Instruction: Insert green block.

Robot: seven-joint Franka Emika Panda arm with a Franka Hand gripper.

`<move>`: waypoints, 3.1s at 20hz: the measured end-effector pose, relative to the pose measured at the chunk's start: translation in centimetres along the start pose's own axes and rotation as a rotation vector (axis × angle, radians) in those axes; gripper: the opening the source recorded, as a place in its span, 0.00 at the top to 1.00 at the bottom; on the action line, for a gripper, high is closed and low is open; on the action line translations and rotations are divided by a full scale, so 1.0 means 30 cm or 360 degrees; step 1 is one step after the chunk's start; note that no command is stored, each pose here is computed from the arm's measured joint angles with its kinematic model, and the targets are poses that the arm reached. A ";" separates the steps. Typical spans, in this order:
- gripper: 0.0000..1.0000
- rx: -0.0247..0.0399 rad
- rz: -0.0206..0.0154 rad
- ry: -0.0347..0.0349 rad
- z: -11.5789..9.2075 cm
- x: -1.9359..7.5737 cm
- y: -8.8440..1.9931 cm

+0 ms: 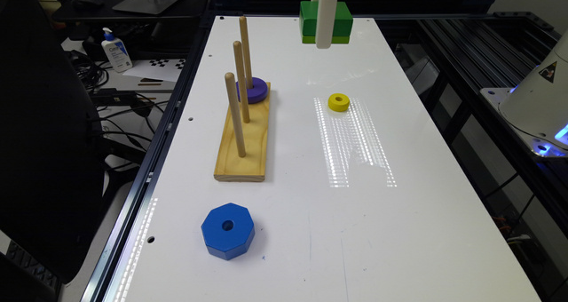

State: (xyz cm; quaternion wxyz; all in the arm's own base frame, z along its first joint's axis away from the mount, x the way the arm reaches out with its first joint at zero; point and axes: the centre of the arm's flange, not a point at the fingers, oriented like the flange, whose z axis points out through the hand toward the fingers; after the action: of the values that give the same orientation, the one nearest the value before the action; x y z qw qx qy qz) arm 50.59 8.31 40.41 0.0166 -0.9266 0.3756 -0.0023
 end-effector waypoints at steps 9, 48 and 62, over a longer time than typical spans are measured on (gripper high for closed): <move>1.00 -0.0003 0.00004 -0.0002 0.003 -0.001 0.002; 1.00 0.0067 -0.00085 0.0023 0.013 0.093 -0.118; 1.00 0.0106 -0.00194 0.0023 0.021 0.169 -0.238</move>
State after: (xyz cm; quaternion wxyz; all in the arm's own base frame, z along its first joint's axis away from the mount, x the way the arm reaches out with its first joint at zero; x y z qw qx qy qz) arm 59.21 9.92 39.96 0.0447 -0.9278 0.3698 -0.0217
